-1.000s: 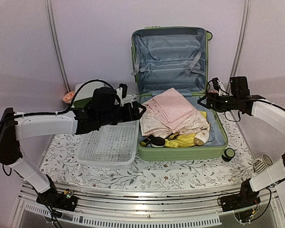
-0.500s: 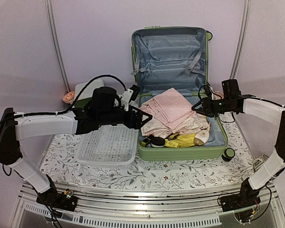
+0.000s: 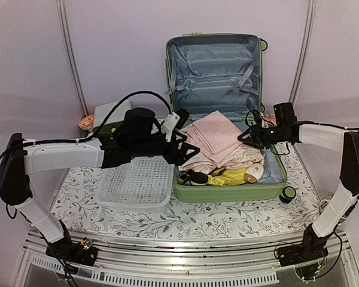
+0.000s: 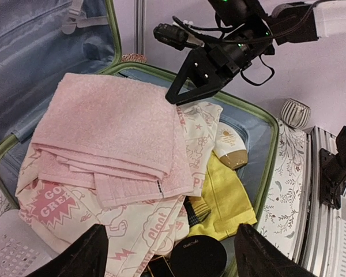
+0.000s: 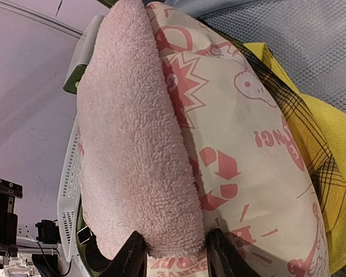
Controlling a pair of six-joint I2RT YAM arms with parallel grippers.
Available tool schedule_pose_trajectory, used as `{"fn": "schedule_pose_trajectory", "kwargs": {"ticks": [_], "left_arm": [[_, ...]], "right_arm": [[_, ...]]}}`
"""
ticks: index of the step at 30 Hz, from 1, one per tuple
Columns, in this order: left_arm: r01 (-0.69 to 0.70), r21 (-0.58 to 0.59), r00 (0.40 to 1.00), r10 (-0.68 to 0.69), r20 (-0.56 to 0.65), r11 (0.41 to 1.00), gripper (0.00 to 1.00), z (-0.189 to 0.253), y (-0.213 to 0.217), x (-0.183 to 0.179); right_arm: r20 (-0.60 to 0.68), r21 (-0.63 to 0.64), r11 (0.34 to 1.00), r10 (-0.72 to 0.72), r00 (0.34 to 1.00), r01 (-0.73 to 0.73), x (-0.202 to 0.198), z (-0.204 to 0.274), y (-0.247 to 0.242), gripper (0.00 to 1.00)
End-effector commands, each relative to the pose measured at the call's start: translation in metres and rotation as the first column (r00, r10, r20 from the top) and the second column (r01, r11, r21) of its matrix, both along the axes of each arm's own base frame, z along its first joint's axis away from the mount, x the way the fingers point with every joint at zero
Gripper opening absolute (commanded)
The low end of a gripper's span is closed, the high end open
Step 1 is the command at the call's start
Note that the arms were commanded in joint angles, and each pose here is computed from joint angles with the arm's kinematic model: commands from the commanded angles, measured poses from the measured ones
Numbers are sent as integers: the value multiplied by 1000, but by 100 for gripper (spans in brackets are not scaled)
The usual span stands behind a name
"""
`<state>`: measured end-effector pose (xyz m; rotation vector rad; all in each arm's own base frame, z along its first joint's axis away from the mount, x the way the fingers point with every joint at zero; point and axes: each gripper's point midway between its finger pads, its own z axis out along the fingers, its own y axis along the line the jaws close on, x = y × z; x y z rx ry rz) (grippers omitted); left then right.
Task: Open, take out, and arrange the luggage
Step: Pick up the clothes from the opened luggage.
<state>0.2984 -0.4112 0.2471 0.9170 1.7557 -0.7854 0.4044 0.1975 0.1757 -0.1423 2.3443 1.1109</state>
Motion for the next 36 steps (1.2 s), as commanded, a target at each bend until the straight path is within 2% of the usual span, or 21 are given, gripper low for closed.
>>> {"fn": "schedule_pose_trajectory", "kwargs": {"ticks": [1,8,11,13,19,20,21,22,36], "left_arm": [[52,37,997,-55,62,998,77,-2,-14,-10],[91,80,983,-102,149,993,76,-8,-30,-33],[74,108,970,-96,221,991,76,-11,-34,-40],[64,137,958,-99,270,989,78,-14,-38,-45],[34,196,933,-102,345,980,82,-19,-54,-48],[41,195,932,-108,347,980,86,-19,-57,-49],[47,191,930,-113,349,980,96,-18,-60,-49],[54,188,929,-118,350,981,98,-17,-63,-49],[123,226,896,-206,393,966,97,-20,-104,-44]], "right_arm": [[39,43,999,18,999,-19,9,15,11,34],[62,39,999,18,998,-21,-8,31,8,20],[64,30,999,15,998,-16,-23,33,4,8],[54,27,1000,11,998,-12,-34,29,1,5],[63,55,998,-12,998,9,-58,39,-5,4],[62,58,998,-15,998,11,-60,40,-5,4],[56,61,998,-16,998,13,-62,39,-6,4],[49,62,998,-17,999,14,-64,39,-6,4],[11,48,998,-43,999,43,-84,26,-13,4]]}}
